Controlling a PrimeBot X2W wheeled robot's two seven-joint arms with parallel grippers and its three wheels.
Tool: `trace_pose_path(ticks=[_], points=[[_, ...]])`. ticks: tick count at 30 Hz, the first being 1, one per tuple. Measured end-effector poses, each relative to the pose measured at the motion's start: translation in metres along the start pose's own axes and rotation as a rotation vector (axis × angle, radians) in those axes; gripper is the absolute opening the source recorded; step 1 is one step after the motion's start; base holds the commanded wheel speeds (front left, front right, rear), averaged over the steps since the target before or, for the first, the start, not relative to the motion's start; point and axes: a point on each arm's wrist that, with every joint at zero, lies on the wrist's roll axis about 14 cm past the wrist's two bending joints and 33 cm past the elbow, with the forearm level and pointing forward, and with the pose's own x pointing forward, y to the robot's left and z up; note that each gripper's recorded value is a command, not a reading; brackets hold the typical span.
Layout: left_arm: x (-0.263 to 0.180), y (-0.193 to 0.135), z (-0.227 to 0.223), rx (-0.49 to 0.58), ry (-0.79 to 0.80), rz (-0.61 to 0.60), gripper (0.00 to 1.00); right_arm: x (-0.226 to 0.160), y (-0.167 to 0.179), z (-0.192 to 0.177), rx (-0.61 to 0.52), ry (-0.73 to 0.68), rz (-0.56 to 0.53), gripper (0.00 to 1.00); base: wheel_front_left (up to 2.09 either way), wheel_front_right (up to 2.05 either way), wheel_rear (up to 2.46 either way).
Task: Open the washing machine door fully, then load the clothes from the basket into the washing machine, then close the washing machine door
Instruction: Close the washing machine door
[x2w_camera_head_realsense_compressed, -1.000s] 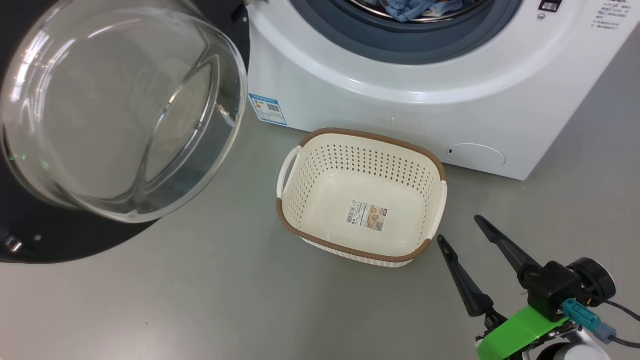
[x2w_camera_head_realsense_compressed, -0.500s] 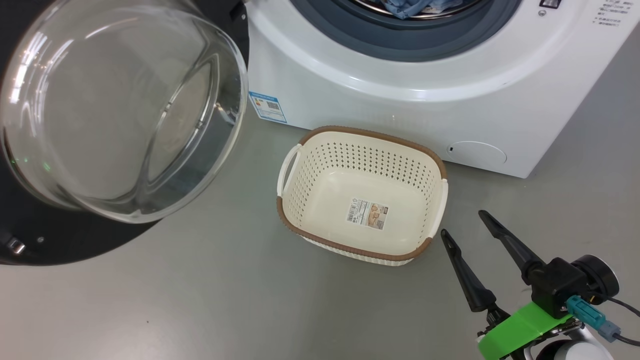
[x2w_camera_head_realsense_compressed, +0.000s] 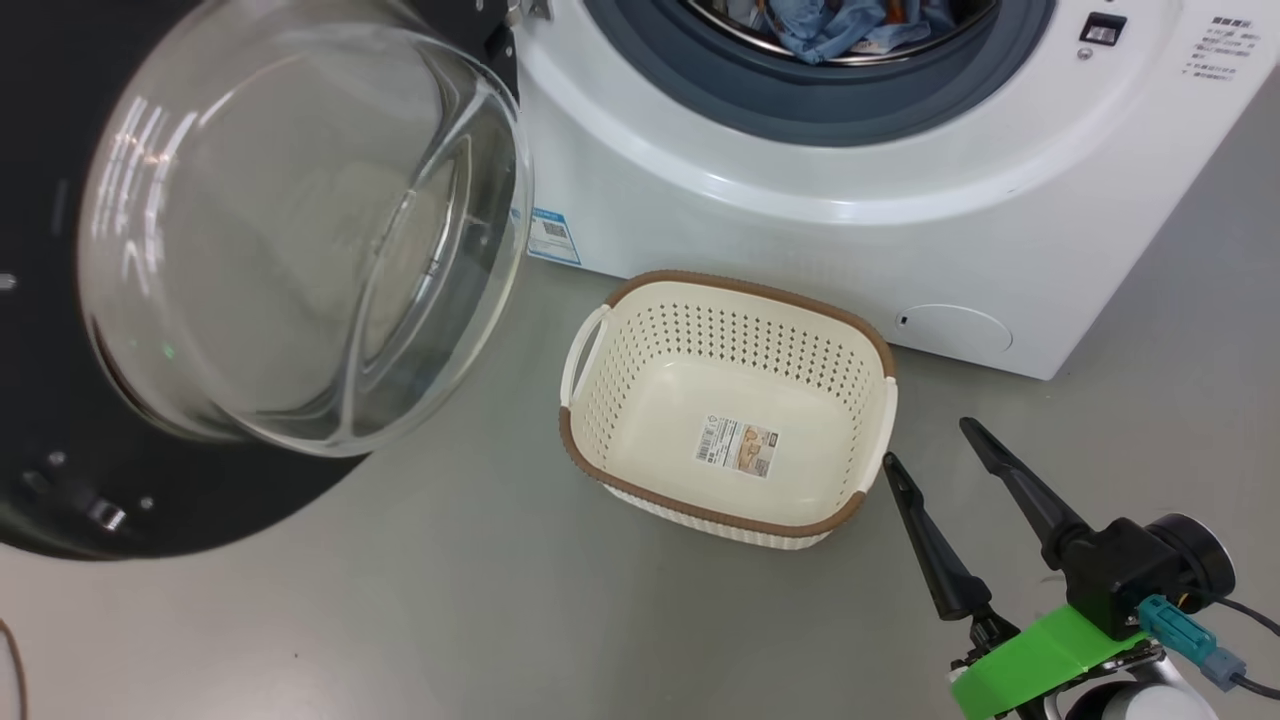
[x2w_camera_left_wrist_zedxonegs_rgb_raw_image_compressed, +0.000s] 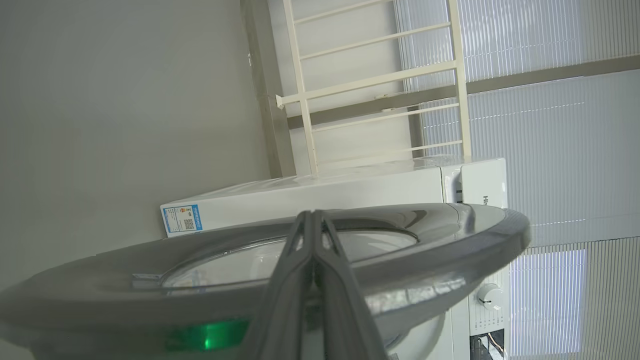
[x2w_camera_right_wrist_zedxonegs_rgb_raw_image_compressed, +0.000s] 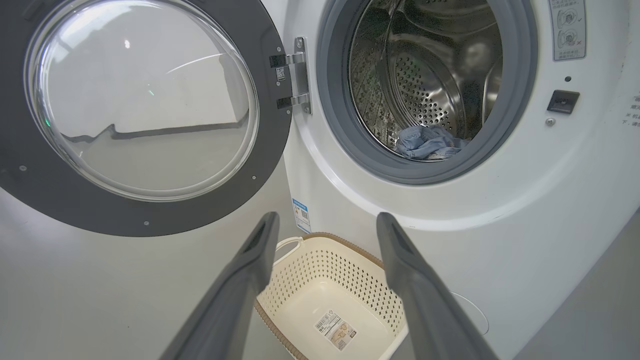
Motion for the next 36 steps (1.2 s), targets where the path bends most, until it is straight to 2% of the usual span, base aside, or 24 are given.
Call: trace_pose_path(ticks=[16,26,36], points=[[-0.023,0.0,-0.084,-0.032,0.275,-0.102,0.0,-0.022,-0.015,0.014,0.002,-0.046,-0.092,1.0,0.0,0.0,0.0],[-0.027,-0.017,-0.16,-0.045,0.527,-0.19,0.0,-0.045,-0.031,0.022,-0.015,-0.064,-0.178,1.0,0.0,0.0,0.0],[-0.019,-0.032,-0.218,-0.06,0.699,-0.238,0.0,-0.077,-0.05,0.026,-0.021,-0.073,-0.288,1.0,0.0,0.0,0.0]])
